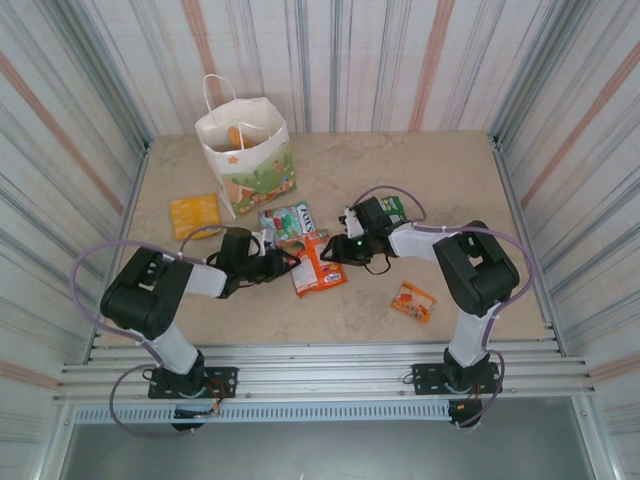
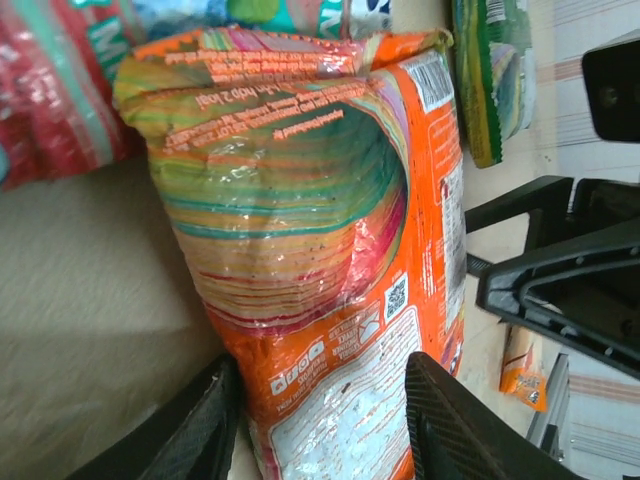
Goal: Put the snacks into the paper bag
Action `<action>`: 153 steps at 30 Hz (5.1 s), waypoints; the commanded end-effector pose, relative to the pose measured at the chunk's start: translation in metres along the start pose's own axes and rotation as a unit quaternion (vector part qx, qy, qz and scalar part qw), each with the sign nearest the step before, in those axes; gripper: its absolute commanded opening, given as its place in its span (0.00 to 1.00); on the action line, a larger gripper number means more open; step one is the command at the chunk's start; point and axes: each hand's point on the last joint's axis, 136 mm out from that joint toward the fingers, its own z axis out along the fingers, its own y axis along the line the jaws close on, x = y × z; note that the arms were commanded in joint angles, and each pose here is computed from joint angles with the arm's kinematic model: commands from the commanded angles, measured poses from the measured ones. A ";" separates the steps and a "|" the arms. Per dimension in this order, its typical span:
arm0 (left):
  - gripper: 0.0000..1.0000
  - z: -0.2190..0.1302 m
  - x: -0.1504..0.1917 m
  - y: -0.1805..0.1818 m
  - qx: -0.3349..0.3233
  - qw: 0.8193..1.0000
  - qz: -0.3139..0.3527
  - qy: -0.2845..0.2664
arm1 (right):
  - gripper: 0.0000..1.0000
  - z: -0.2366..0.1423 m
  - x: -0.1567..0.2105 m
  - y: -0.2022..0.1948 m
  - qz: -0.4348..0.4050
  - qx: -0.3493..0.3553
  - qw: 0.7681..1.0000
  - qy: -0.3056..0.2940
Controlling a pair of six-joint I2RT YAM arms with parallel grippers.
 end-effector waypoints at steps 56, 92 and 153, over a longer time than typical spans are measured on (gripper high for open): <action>0.00 -0.143 -0.064 -0.142 -0.155 0.901 0.405 -0.029 | 0.56 -0.124 -0.025 0.097 -0.162 0.036 0.970 -0.179; 0.00 -0.286 -0.322 -0.284 -0.163 0.745 0.523 -0.380 | 0.56 -0.115 -0.018 0.139 -0.253 0.026 0.955 -0.153; 0.60 -0.242 -0.218 -0.167 -0.261 0.874 0.374 -0.165 | 0.57 -0.105 -0.020 0.100 -0.157 0.025 0.980 -0.117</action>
